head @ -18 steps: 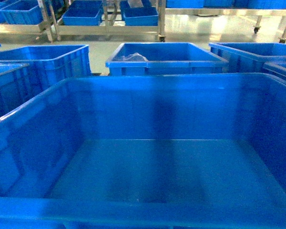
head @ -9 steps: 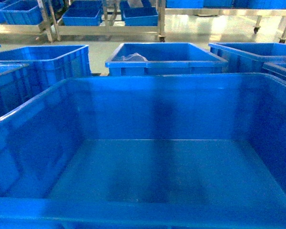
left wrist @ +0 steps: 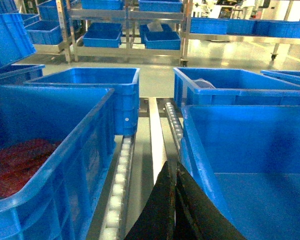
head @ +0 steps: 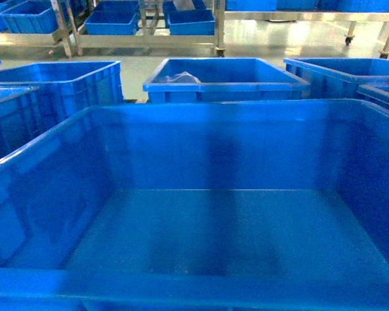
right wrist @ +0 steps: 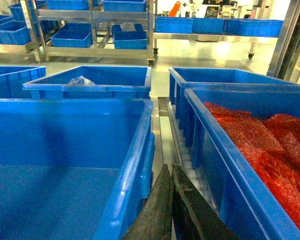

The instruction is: Place box next to blue box on left shelf

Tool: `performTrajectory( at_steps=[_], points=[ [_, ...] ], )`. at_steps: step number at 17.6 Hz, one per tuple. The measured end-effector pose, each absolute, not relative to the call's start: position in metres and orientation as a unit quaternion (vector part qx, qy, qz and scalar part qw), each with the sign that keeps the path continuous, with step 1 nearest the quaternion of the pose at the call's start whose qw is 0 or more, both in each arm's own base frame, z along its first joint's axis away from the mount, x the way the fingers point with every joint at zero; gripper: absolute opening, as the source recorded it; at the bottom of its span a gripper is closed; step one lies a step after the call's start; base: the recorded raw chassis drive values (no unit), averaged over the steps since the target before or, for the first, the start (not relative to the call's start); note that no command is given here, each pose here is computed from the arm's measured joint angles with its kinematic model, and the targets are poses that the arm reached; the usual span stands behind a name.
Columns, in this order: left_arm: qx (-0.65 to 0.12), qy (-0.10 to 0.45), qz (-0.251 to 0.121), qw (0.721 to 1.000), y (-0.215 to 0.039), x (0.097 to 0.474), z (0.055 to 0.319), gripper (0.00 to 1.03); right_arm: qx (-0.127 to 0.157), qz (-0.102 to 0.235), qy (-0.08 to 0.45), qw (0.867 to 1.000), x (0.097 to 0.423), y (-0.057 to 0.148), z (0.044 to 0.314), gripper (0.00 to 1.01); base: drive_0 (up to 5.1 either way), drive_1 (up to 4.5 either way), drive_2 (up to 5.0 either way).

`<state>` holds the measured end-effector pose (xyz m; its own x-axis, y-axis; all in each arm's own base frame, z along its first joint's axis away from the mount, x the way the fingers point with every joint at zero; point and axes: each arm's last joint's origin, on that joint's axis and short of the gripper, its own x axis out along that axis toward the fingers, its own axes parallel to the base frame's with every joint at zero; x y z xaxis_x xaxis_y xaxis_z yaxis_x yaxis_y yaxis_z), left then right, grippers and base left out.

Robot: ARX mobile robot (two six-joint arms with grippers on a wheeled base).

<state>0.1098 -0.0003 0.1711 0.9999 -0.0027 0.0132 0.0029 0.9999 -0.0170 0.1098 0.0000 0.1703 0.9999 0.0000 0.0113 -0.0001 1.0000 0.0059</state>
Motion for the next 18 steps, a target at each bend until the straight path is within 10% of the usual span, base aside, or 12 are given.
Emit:
performTrajectory(
  at_steps=[9,16,18],
  points=[
    [-0.008,0.000,-0.001,1.000,0.000,0.097,0.167,0.06,0.002,0.000,-0.001,1.000,0.097,0.000,0.167,0.09,0.0,0.00,0.0],
    [-0.008,0.000,-0.001,1.000,0.000,0.097,0.167,0.95,0.002,0.000,-0.001,1.000,0.097,0.000,0.167,0.99,0.0,0.00,0.0],
    [-0.007,0.000,-0.001,1.000,0.000,0.097,0.167,1.00,0.002,0.000,-0.001,1.000,0.097,0.000,0.167,1.00,0.0,0.00,0.0]
  ],
)
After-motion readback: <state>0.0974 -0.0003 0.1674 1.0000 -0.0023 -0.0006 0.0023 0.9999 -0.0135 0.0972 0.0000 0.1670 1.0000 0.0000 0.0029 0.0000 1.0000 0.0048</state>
